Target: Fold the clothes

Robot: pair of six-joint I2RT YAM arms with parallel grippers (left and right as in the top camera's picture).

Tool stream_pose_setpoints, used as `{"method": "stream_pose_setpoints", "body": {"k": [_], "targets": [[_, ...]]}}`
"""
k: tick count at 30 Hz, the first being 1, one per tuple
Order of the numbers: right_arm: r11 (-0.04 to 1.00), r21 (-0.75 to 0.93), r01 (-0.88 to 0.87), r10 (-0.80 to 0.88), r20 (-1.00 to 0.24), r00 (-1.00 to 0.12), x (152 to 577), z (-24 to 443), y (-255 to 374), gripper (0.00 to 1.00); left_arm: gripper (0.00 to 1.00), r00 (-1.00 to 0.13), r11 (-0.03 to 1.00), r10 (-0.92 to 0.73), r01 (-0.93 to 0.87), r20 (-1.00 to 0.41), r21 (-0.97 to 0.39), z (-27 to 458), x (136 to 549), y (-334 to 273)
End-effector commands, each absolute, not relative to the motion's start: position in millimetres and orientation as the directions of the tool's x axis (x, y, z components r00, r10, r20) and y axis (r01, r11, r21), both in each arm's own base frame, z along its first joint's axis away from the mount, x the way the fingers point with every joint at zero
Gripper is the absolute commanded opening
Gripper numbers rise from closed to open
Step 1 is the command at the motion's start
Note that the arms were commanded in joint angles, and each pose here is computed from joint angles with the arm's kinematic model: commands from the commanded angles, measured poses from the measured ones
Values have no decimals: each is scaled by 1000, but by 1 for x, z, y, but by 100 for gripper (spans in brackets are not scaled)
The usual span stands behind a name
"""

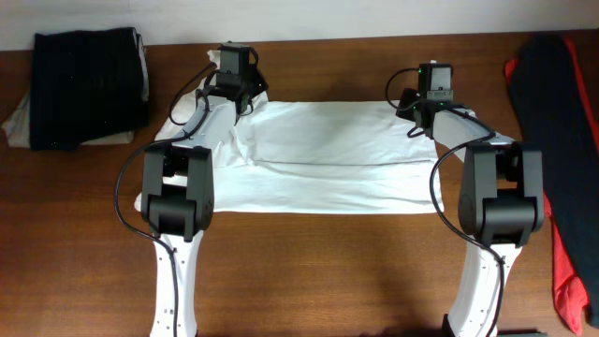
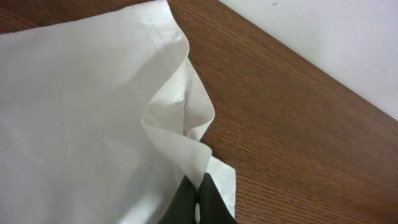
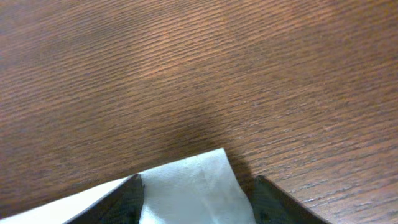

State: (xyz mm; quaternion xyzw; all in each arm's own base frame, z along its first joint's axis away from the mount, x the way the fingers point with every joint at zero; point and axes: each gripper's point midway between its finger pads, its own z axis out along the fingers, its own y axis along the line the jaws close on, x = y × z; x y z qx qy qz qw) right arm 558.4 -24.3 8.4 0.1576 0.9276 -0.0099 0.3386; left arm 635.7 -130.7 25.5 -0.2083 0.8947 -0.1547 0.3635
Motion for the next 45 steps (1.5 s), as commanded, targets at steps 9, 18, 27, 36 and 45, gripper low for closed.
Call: {"method": "stream_pose_setpoints", "body": {"k": [9, 18, 27, 36, 45], "targets": [[941, 51, 335, 287, -645, -708, 561, 8, -31, 21, 1, -649, 864, -484, -249, -587, -438, 24, 637, -136], [927, 66, 368, 319, -653, -687, 559, 26, -34, 4, 0, -655, 912, -374, -131, -656, -388, 68, 637, -140], [920, 73, 385, 339, -637, -692, 543, 61, -34, 4, 1, -685, 957, -256, -79, -682, -280, 135, 609, -117], [918, 53, 394, 345, -599, -723, 510, 104, -37, 4, 6, -807, 953, -295, -287, -512, -96, 114, 552, -35], [904, 43, 425, 379, -540, -752, 484, 111, -42, 4, 61, -878, 953, -280, -206, -389, -223, 104, 534, -42]]}}
